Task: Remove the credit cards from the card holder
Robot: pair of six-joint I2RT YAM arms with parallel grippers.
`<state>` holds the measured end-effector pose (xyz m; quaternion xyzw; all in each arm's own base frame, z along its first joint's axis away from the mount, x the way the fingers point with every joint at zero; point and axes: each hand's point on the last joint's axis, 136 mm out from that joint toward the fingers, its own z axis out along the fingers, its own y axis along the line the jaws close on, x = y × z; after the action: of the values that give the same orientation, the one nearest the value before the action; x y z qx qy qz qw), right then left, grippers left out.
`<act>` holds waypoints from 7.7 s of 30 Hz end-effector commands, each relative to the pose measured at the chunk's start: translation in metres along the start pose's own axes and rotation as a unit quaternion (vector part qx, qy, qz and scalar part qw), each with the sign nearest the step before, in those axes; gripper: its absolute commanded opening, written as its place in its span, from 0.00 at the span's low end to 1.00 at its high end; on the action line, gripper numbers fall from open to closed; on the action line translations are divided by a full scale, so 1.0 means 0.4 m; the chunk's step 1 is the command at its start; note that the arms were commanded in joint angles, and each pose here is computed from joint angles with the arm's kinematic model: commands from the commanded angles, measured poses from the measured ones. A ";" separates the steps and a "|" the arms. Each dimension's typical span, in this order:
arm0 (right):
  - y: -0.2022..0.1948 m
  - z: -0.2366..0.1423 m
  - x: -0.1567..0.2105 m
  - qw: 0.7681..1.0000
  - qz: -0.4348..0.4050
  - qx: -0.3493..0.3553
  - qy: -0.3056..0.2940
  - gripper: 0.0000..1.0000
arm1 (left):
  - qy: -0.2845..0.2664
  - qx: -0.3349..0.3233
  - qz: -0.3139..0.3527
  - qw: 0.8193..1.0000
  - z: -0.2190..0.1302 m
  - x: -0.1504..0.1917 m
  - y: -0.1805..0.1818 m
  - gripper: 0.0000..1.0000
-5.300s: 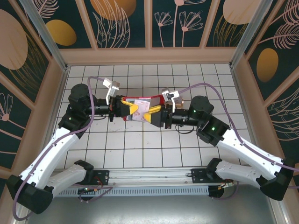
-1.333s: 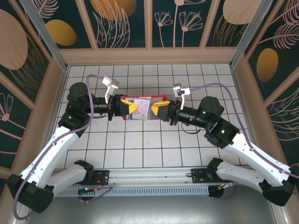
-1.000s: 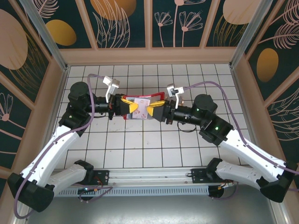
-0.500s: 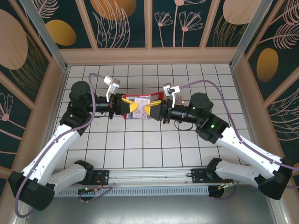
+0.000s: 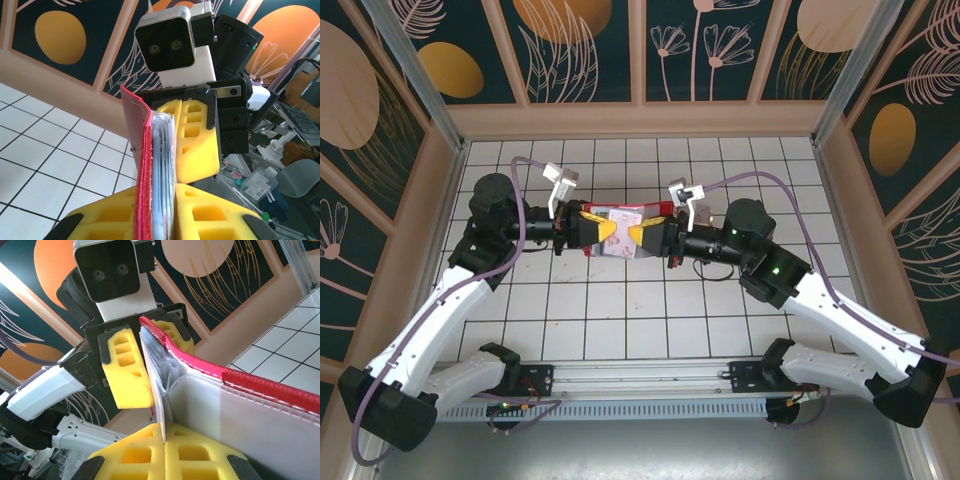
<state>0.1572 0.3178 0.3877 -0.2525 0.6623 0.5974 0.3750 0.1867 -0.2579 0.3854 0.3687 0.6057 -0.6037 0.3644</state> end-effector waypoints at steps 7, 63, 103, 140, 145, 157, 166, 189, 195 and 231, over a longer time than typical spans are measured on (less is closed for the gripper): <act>0.043 -0.058 -0.025 1.000 -0.016 -0.007 -0.025 0.00 | -0.008 0.010 0.022 1.000 -0.005 0.009 -0.012 0.27; 0.122 -0.042 0.010 0.995 -0.039 -0.085 0.024 0.03 | -0.004 0.038 0.037 0.999 -0.002 0.015 -0.043 0.00; 0.100 -0.051 0.063 0.992 0.010 -0.026 0.121 0.45 | 0.006 -0.059 0.030 0.998 -0.001 0.012 0.041 0.00; 0.162 -0.005 0.079 0.984 -0.018 -0.156 0.084 0.42 | -0.003 -0.038 0.015 0.999 0.009 0.008 0.046 0.00; 0.186 -0.042 0.078 0.982 -0.035 -0.171 0.068 0.39 | -0.007 -0.028 0.023 0.999 0.008 -0.001 0.029 0.00; 0.182 -0.069 0.095 0.984 -0.033 -0.155 0.076 0.34 | -0.001 -0.001 0.023 1.000 0.003 0.014 -0.002 0.00; 0.174 -0.089 0.100 0.987 -0.035 -0.135 0.075 0.32 | 0.001 0.011 0.032 0.999 -0.003 0.015 -0.026 0.00; 0.084 -0.101 0.084 0.998 -0.019 -0.016 0.057 0.00 | 0.002 0.015 0.038 0.999 -0.010 0.020 -0.043 0.00; 0.073 -0.115 0.085 0.998 -0.022 0.003 0.055 0.00 | 0.001 0.002 0.041 0.999 -0.011 0.024 -0.034 0.00; -0.498 -0.337 -0.025 0.859 -0.159 0.445 0.196 0.00 | -0.037 -0.284 0.014 0.958 -0.099 0.112 0.224 0.00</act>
<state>0.2845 0.1585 0.2939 -0.2195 0.8638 0.1330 0.4336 0.2434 -0.2237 0.3001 0.2422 0.7390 -0.4230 0.4650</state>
